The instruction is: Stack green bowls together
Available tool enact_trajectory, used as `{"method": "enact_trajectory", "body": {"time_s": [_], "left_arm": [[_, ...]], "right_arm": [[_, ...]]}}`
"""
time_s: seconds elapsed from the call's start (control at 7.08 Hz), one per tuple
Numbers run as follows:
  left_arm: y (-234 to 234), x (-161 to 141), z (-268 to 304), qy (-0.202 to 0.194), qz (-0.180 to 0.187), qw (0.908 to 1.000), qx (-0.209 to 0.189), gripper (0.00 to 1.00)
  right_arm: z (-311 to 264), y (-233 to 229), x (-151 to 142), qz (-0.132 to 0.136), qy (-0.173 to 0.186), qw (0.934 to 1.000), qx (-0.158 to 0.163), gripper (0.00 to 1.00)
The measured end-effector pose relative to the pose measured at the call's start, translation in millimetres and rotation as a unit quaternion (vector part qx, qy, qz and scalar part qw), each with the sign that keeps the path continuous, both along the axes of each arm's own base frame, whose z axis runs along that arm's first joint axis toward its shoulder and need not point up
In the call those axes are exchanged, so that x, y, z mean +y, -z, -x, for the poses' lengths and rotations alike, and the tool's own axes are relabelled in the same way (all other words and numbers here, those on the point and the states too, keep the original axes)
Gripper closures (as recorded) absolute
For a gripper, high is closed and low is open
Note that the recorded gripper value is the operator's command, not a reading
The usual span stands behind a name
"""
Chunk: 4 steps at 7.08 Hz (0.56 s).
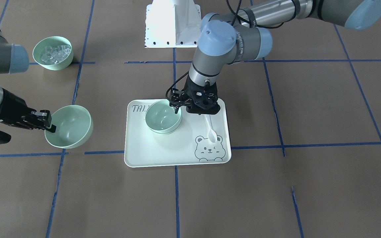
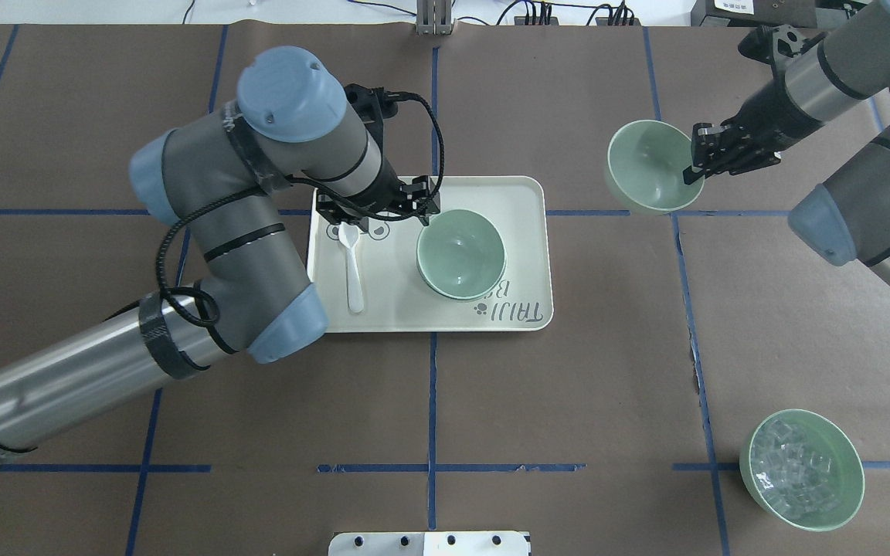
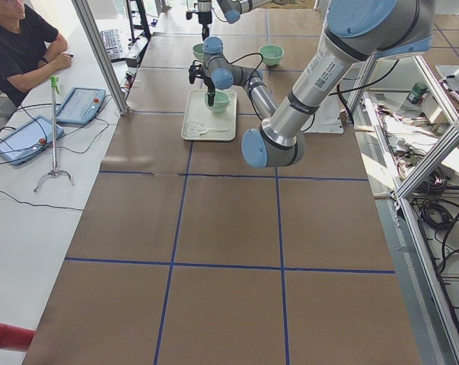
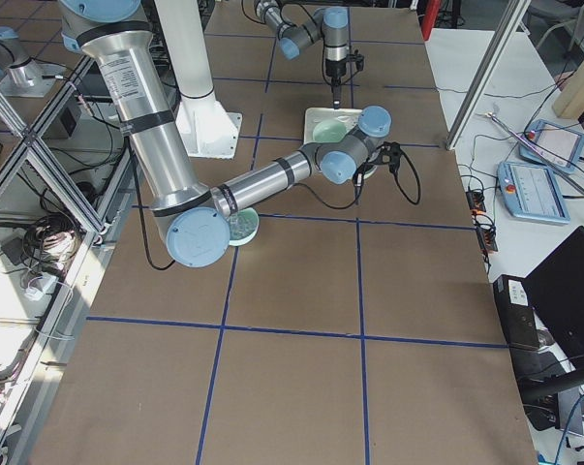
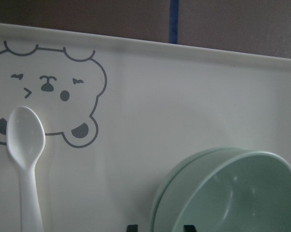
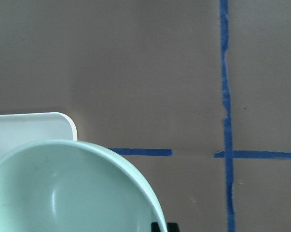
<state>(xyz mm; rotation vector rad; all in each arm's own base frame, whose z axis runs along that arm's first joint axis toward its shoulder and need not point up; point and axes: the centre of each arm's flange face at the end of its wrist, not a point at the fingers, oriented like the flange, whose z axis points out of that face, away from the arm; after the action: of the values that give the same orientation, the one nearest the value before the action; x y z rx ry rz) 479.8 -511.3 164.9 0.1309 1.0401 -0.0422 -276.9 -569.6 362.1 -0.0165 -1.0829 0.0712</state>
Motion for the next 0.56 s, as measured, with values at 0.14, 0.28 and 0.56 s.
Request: {"method": "enact_trajectory", "body": {"time_s": [0.14,0.28,0.56], "left_arm": [[-16.1,-2.6,53.9,0.000,-0.023,0.9997,0.008,0.00],[-30.6,-6.9,100.7,0.006,-0.048,0.9988,0.008,0.00],[-49.4,-19.4,156.9,0.016,-0.067,0.9976,0.002,0.00]], "right_arm": [[33.3,32.3,7.9,0.017,-0.009,0.9998,-0.007,1.00],[69.9,60.1,23.5,0.027,-0.018,0.9994,-0.010,1.00],[131.0,95.1,65.7,0.032,-0.021,0.9992,-0.013,1.00]]}}
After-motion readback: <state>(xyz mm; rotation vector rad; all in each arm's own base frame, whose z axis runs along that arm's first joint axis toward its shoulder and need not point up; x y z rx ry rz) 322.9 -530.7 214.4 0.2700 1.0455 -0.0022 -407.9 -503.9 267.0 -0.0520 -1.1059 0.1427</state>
